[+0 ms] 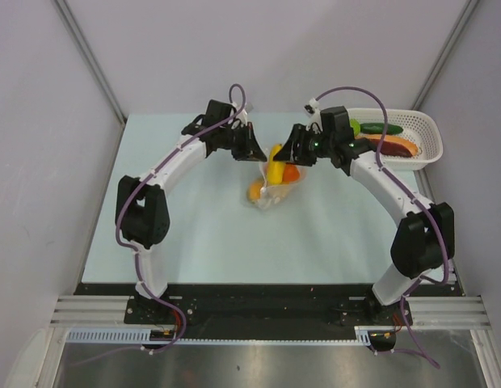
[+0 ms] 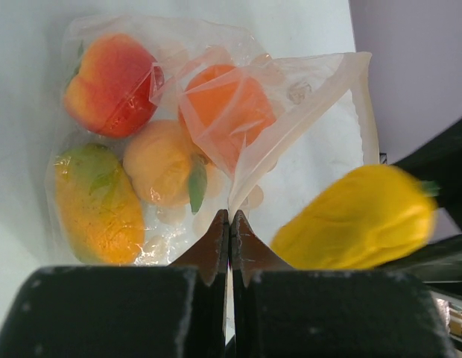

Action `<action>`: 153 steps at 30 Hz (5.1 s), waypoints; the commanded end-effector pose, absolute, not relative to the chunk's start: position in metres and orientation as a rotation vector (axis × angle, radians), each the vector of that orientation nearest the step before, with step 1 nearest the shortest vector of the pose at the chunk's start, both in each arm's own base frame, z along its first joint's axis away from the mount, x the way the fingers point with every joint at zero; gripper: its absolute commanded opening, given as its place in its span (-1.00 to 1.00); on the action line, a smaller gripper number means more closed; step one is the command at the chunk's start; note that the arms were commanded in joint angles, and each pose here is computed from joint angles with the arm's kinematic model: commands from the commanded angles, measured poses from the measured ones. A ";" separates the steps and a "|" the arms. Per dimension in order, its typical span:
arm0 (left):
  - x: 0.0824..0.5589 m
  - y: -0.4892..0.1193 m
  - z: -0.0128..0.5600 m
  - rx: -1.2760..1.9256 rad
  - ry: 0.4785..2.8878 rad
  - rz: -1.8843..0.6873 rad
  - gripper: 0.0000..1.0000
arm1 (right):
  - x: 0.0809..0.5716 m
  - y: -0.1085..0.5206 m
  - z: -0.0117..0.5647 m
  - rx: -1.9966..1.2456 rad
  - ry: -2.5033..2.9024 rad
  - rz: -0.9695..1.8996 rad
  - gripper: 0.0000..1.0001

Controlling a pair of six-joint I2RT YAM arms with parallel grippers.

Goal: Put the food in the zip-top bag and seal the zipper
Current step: Place the fake fruit in the zipper food storage bag, then adjust the zipper food storage bag at the center of the board, then pick up the fake fruit from the bin, then place the fake fruit in the zipper food storage bag.

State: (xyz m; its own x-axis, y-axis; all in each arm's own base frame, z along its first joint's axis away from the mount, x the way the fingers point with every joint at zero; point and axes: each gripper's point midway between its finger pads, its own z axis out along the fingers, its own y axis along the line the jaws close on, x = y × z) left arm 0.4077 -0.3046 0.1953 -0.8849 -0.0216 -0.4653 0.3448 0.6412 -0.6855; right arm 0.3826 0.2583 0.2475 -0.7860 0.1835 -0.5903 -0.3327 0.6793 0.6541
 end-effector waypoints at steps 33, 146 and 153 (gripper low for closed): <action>0.393 -0.290 0.240 0.277 2.321 -1.157 -0.99 | 0.358 0.210 0.215 -0.349 2.443 0.783 -0.22; 0.384 -0.286 0.275 0.630 2.202 -0.855 -1.00 | 0.383 0.273 0.287 -0.818 1.877 0.921 -0.82; 0.381 -0.283 0.276 0.634 2.197 -0.849 -1.00 | 0.344 0.293 0.261 -1.034 1.920 0.954 -0.26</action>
State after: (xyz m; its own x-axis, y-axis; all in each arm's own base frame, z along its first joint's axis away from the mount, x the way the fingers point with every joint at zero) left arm 0.3898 -0.2811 0.2419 -0.6989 0.2176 -0.6813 0.5976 0.7010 -0.3892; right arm 0.3688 0.2836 0.2650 -0.4465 -0.2368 -0.8629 -0.8252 0.4817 0.2948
